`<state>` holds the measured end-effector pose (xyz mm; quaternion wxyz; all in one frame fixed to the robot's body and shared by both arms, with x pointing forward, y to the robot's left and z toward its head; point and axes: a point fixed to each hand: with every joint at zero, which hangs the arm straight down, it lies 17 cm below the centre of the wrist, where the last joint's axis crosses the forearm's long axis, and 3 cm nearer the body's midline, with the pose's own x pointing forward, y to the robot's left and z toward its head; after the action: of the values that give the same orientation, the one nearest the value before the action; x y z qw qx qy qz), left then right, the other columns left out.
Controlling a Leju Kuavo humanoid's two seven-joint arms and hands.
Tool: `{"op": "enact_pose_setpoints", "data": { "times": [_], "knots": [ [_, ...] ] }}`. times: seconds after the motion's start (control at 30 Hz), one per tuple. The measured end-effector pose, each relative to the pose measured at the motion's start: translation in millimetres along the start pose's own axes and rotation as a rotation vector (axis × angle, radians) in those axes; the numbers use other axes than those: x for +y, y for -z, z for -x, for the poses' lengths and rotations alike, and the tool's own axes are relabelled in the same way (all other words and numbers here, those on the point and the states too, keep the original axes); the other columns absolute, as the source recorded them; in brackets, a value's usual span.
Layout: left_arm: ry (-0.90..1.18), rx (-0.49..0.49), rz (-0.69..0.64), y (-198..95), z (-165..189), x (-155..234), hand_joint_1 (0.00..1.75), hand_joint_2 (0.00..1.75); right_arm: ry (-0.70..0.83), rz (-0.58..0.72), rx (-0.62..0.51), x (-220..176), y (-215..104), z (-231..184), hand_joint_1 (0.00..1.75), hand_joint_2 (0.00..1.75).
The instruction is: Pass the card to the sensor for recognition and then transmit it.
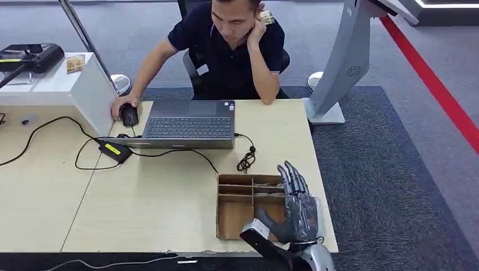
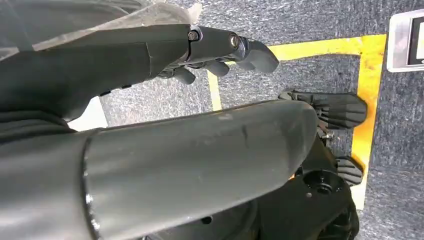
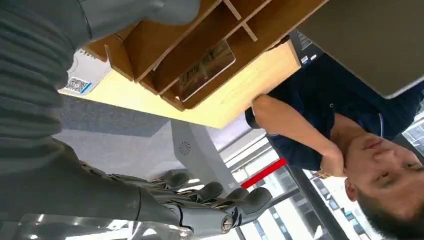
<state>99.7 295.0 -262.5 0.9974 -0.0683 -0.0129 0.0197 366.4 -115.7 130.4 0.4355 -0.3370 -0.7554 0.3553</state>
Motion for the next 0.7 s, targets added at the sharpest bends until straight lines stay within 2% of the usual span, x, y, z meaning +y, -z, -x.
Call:
{"op": "enact_pose_setpoints", "data": {
  "times": [0.7],
  "knots": [
    [0.01, 0.001, -0.001, 0, 1, 0, 0.0, 0.0, -0.057, -0.018, 0.01, 16, 0, 12, 0.0, 1.75]
  ]
}}
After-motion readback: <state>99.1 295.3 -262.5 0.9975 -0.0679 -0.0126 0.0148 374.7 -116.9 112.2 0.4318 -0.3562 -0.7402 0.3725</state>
